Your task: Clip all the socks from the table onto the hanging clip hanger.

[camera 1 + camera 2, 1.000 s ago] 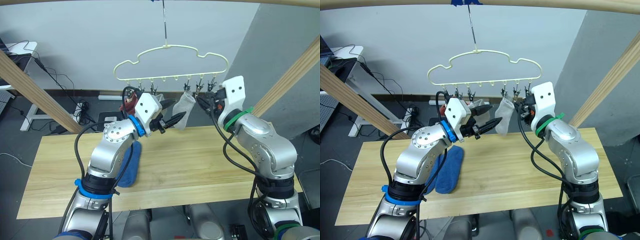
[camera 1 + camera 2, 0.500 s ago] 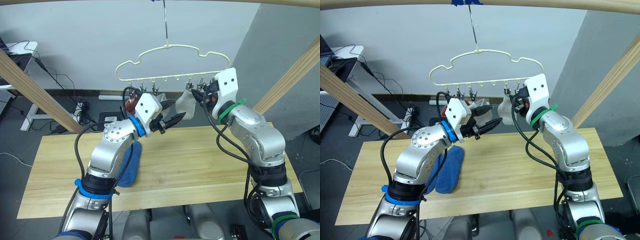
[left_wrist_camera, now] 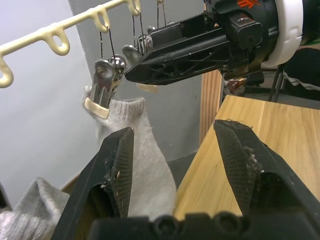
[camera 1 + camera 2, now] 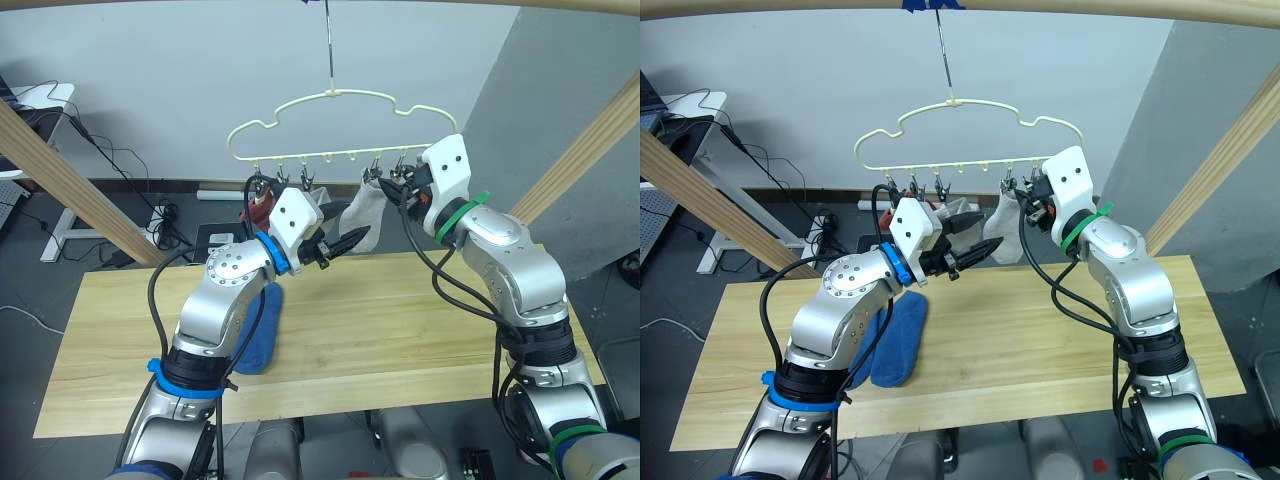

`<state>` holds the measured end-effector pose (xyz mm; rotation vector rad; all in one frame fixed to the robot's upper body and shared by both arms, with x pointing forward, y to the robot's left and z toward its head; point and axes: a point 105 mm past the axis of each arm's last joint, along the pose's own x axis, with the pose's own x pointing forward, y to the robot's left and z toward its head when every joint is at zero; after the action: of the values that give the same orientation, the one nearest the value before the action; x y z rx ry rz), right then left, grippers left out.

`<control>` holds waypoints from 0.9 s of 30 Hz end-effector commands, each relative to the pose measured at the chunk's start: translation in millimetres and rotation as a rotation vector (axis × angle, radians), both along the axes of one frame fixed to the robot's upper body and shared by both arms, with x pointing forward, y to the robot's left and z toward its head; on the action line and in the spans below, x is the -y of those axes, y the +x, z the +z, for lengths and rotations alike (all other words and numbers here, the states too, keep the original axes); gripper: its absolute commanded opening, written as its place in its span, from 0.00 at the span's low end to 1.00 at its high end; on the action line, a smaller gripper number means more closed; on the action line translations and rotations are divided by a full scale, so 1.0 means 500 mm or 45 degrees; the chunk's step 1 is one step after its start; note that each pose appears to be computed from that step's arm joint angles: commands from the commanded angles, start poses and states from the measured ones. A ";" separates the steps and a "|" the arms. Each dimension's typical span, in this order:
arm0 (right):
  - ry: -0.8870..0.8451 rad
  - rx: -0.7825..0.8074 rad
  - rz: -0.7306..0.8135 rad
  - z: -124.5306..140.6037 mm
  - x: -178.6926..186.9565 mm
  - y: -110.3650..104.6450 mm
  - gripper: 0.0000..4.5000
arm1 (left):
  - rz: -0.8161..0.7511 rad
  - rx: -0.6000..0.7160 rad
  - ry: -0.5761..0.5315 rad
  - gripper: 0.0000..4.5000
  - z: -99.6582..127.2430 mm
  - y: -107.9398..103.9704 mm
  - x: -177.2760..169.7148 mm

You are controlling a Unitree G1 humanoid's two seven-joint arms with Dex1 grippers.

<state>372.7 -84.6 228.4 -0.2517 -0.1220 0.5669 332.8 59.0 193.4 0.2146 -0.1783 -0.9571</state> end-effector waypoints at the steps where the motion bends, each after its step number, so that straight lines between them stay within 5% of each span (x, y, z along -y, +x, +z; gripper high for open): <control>1: -0.028 0.099 0.032 0.030 -0.009 -0.007 0.42 | -0.036 0.061 -0.006 0.62 0.018 -0.014 0.007; 27: -0.058 0.123 0.008 0.030 0.025 -0.019 0.42 | -0.039 0.066 -0.010 0.62 0.020 -0.018 0.001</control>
<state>370.5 -93.2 230.6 -0.3401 -0.1575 0.5827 331.0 60.5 190.2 0.2280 -0.1699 -0.9642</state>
